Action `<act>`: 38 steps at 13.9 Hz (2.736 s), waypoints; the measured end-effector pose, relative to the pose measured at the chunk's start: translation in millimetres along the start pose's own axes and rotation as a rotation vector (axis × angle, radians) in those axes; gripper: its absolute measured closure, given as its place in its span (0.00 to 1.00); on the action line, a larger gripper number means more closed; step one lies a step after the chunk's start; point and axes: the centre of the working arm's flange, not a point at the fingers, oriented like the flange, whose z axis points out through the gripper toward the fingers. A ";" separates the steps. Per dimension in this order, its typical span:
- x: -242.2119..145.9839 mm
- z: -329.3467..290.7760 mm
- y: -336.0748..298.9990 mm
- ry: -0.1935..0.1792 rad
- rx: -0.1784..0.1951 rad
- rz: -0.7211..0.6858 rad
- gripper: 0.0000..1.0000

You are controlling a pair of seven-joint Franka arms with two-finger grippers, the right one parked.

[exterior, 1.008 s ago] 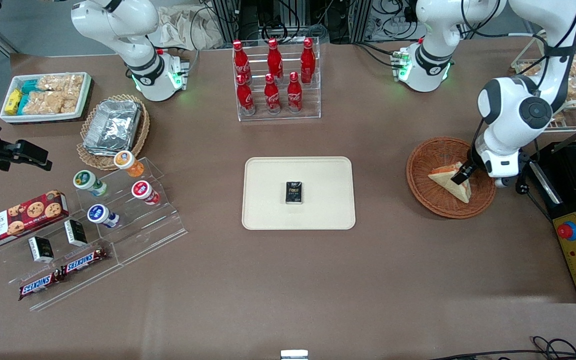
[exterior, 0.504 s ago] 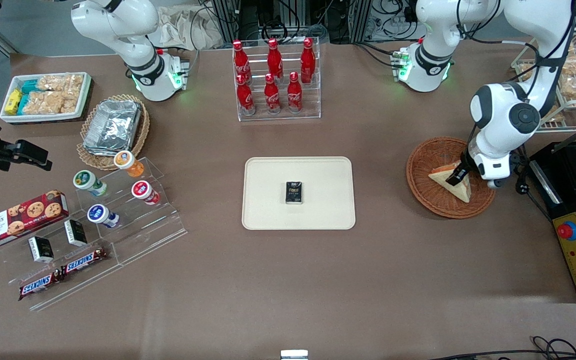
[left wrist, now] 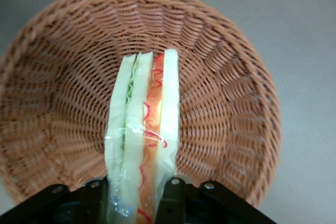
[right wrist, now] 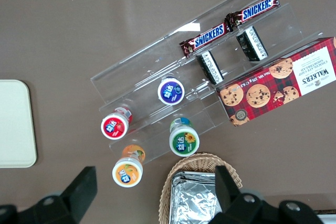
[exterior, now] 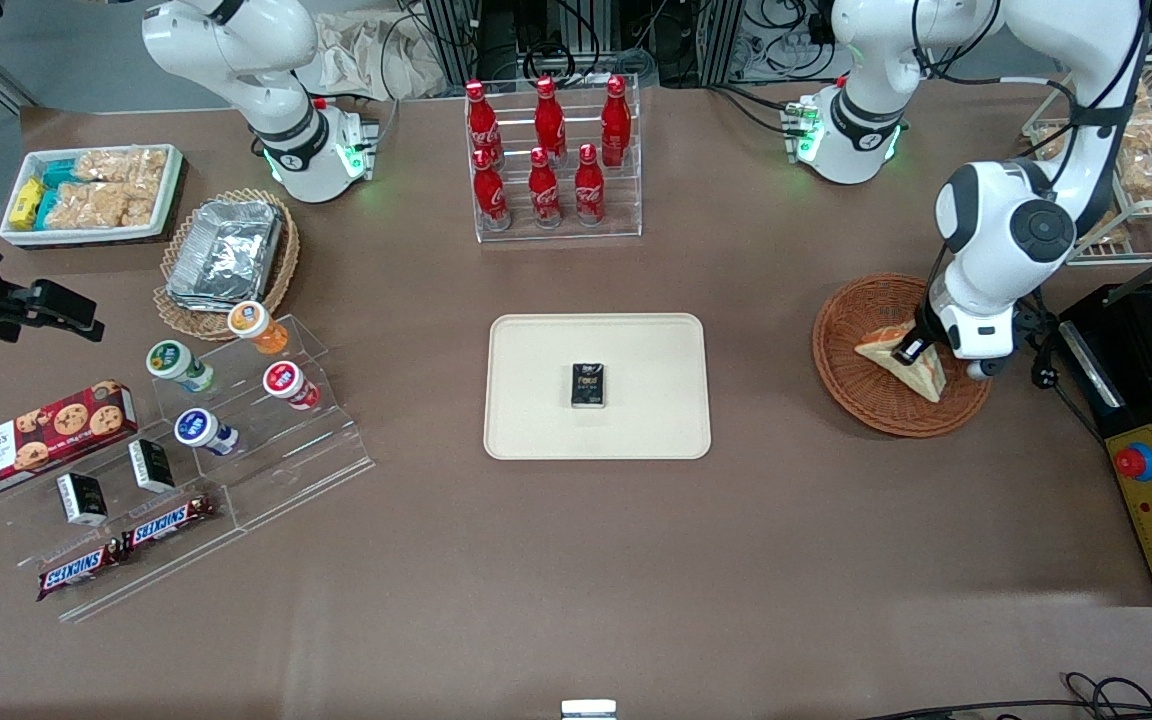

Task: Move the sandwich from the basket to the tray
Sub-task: 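Lower the left gripper and close it on the sandwich, then lift the sandwich up out of the basket with the left gripper, then carry the sandwich to the white tray beside the black packet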

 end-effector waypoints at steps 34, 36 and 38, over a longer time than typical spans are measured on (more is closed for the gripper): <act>-206.4 -81.1 275.2 -0.096 0.050 0.841 0.75; -209.1 -48.8 280.5 -0.092 0.045 0.861 0.75; -211.8 -15.3 282.5 -0.070 0.048 0.865 0.75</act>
